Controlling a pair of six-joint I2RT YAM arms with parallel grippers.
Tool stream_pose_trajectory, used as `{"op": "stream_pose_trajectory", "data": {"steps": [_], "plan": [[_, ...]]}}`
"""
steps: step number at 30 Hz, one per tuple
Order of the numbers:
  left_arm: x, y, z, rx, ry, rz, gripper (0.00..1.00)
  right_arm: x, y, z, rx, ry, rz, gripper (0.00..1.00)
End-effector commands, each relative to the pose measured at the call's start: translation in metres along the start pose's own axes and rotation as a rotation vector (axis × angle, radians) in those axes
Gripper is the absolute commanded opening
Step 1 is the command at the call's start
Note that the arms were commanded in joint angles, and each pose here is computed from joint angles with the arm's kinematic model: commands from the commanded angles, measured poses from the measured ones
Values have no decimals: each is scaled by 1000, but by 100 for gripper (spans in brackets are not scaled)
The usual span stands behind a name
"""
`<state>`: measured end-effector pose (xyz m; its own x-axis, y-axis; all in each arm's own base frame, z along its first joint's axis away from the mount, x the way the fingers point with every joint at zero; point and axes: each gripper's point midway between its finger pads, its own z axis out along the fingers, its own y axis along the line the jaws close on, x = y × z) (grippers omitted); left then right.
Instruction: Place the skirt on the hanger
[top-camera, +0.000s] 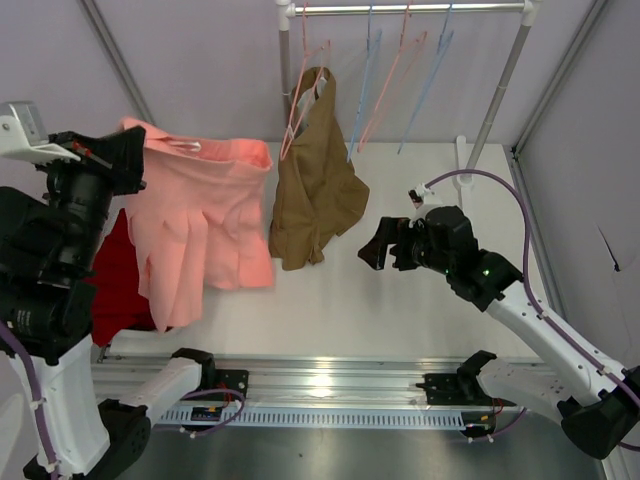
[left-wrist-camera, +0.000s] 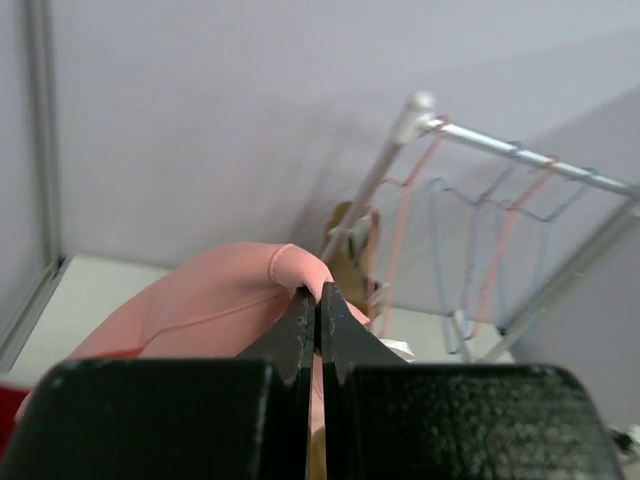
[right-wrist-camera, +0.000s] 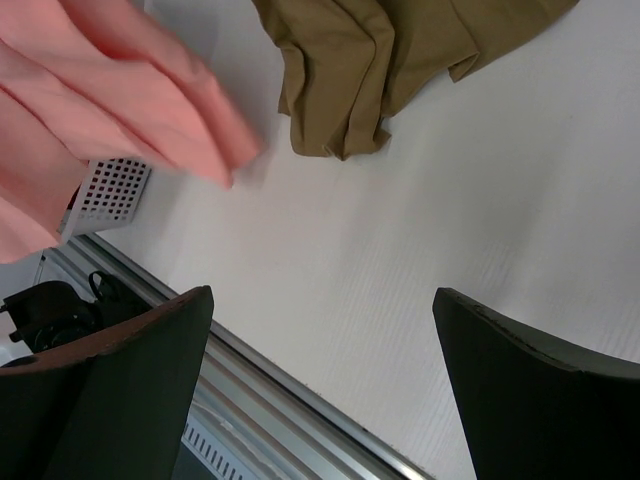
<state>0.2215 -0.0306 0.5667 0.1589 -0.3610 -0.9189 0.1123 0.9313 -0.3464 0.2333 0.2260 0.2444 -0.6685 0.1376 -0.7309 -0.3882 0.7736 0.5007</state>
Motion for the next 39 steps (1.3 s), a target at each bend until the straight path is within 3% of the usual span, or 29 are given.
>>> {"op": "stream_pose_trajectory", "data": {"steps": [1, 4, 10, 15, 16, 21, 23, 28, 34, 36, 37, 39], "plan": [[-55, -67, -7, 328, -144, 36, 0, -25, 15, -4, -40, -76, -38, 99], [-54, -99, -8, 500, -116, -6, 0, -30, 17, -6, -42, -93, -44, 99], [-29, -133, -8, 638, -40, -88, 0, -42, 18, -16, -24, -136, -58, 99], [6, -152, -1, 647, 23, -115, 0, -59, 31, -28, -64, -185, -34, 99], [33, -151, 9, 611, 72, -114, 0, -60, 34, -29, -69, -184, -21, 99], [79, -166, 11, 614, 130, -145, 0, -58, 35, -39, -58, -167, 42, 99], [113, -163, 16, 582, 188, -143, 0, -56, 31, -45, -40, -176, 76, 100], [153, -159, 9, 574, 237, -219, 0, -25, 4, -42, 44, -122, 124, 99], [272, -122, -8, 460, 445, -259, 0, 22, -27, -24, 117, -37, 175, 100], [282, -112, -15, 438, 457, -280, 0, 40, -47, -13, 175, -23, 193, 99], [311, -99, -22, 399, 513, -279, 0, 46, -52, -9, 188, -18, 200, 99], [329, -87, -34, 377, 554, -292, 0, 58, -62, 1, 198, -15, 214, 99]]}}
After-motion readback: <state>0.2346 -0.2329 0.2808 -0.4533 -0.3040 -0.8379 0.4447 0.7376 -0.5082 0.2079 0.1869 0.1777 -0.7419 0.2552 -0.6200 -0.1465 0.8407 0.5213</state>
